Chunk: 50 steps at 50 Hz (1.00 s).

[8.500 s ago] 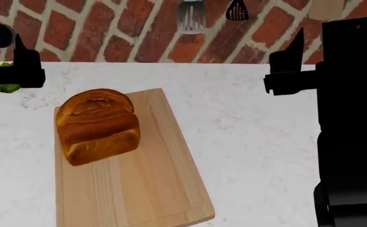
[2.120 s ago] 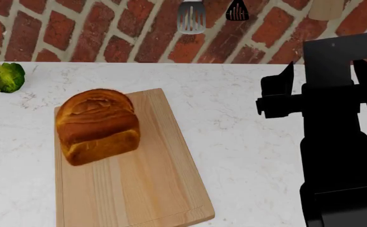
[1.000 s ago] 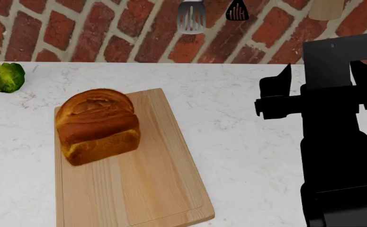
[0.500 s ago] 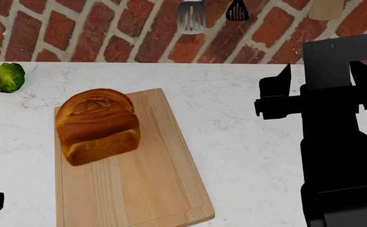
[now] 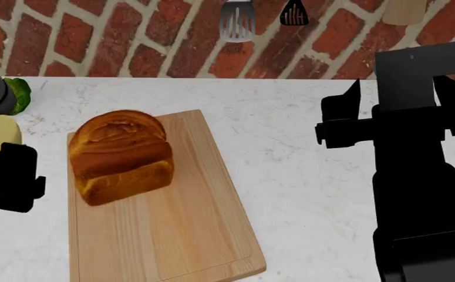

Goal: Pick up the wedge of cheese and place it on the slice of bread to prepare a simple cheese on bread dish.

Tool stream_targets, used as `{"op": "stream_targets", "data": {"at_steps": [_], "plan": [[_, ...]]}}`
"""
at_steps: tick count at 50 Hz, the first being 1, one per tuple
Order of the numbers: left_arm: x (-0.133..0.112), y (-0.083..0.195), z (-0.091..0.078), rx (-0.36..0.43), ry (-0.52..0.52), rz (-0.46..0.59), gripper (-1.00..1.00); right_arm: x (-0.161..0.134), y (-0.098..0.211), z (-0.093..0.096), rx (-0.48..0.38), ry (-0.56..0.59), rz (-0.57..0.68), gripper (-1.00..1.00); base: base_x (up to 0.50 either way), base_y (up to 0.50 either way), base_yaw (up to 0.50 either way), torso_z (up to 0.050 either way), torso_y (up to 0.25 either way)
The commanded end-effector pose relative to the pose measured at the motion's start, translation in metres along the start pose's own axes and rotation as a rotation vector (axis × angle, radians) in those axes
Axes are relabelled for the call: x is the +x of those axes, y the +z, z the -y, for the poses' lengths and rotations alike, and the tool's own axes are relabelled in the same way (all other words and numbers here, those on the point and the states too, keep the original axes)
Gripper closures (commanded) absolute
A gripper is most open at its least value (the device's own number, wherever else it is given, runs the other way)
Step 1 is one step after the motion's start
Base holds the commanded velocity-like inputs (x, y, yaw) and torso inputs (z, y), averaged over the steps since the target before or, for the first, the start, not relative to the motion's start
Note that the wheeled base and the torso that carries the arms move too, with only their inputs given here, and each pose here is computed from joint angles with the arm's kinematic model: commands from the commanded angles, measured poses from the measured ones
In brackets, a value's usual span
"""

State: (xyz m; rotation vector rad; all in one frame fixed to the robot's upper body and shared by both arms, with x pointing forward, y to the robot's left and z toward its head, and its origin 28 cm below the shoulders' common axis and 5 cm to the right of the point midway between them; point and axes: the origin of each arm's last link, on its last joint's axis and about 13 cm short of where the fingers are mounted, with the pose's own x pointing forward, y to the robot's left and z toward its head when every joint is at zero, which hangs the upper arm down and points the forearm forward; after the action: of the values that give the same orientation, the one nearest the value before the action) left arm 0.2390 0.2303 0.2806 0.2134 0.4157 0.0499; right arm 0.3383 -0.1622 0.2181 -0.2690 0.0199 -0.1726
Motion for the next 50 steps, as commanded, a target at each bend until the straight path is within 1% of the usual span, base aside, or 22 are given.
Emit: {"op": "stream_targets", "data": {"at_steps": [1,5,6,7,17,19,21,22,23,25,28,29,30,31,32,44,50], "plan": [[0.017,0.017,0.009,-0.02,-0.056,-0.035,1.0,0.001,-0.001,-0.001,0.008,0.001,0.001,-1.0,0.0,0.0,0.0,0.0,0.0],[0.027,0.02,0.01,-0.026,-0.062,-0.042,1.0,0.001,0.0,0.0,0.007,0.001,0.001,-1.0,0.0,0.0,0.0,0.0,0.0],[0.03,0.022,0.01,-0.04,-0.067,-0.048,1.0,0.001,0.0,-0.001,0.005,0.002,0.003,-1.0,0.0,0.0,0.0,0.0,0.0],[0.031,0.022,0.011,-0.031,-0.068,-0.048,1.0,0.0,0.0,-0.001,0.004,0.002,0.003,-1.0,0.0,0.0,0.0,0.0,0.0],[0.048,0.04,0.012,-0.06,-0.038,-0.03,1.0,0.0,0.001,0.0,0.001,-0.001,0.007,-1.0,0.0,0.0,0.0,0.0,0.0],[0.051,0.043,0.013,-0.036,-0.022,-0.018,1.0,0.0,0.0,0.0,0.001,-0.002,0.006,-1.0,0.0,0.0,0.0,0.0,0.0],[0.057,0.045,0.015,-0.048,-0.034,-0.037,1.0,-0.001,0.001,0.0,0.001,-0.004,0.006,-1.0,0.0,0.0,0.0,0.0,0.0],[0.058,0.045,0.017,-0.018,-0.029,-0.035,1.0,-0.001,0.001,0.0,0.0,-0.004,0.005,-1.0,0.0,0.0,0.0,0.0,0.0],[0.058,0.048,0.018,-0.031,-0.037,-0.025,1.0,-0.001,0.001,-0.001,0.0,-0.003,0.005,-1.0,0.0,0.0,0.0,0.0,0.0],[0.058,0.052,0.02,-0.015,-0.036,-0.019,1.0,-0.001,0.001,0.0,0.0,-0.004,0.005,-1.0,0.0,0.0,0.0,0.0,0.0],[0.06,0.056,0.022,-0.021,-0.044,-0.026,1.0,0.0,0.0,-0.001,0.001,-0.003,0.0,-1.0,0.0,0.0,0.0,0.0,0.0],[0.06,0.057,0.024,-0.01,-0.046,-0.023,1.0,0.0,-0.001,-0.001,-0.003,-0.003,-0.004,-1.0,0.0,0.0,0.0,0.0,0.0],[0.051,0.022,0.002,-0.099,0.017,-0.08,1.0,0.001,-0.003,-0.002,-0.034,0.015,-0.028,-1.0,0.0,0.0,0.0,0.0,0.0],[0.027,0.013,0.013,-0.049,-0.051,-0.058,1.0,0.001,-0.003,-0.002,-0.034,0.015,-0.028,-1.0,0.0,0.0,0.0,0.0,0.0],[0.008,0.009,0.023,0.024,-0.113,0.048,1.0,0.001,-0.003,-0.002,-0.034,0.015,-0.028,-1.0,0.0,0.0,0.0,0.0,0.0],[0.008,0.009,0.023,0.024,-0.113,0.048,1.0,0.001,-0.003,-0.002,-0.034,0.015,-0.028,-1.0,0.0,0.0,0.0,0.0,0.0],[0.013,0.024,0.023,0.025,-0.11,0.076,1.0,0.001,-0.003,-0.003,-0.035,0.015,-0.026,-1.0,0.0,0.0,0.0,0.0,0.0]]}}
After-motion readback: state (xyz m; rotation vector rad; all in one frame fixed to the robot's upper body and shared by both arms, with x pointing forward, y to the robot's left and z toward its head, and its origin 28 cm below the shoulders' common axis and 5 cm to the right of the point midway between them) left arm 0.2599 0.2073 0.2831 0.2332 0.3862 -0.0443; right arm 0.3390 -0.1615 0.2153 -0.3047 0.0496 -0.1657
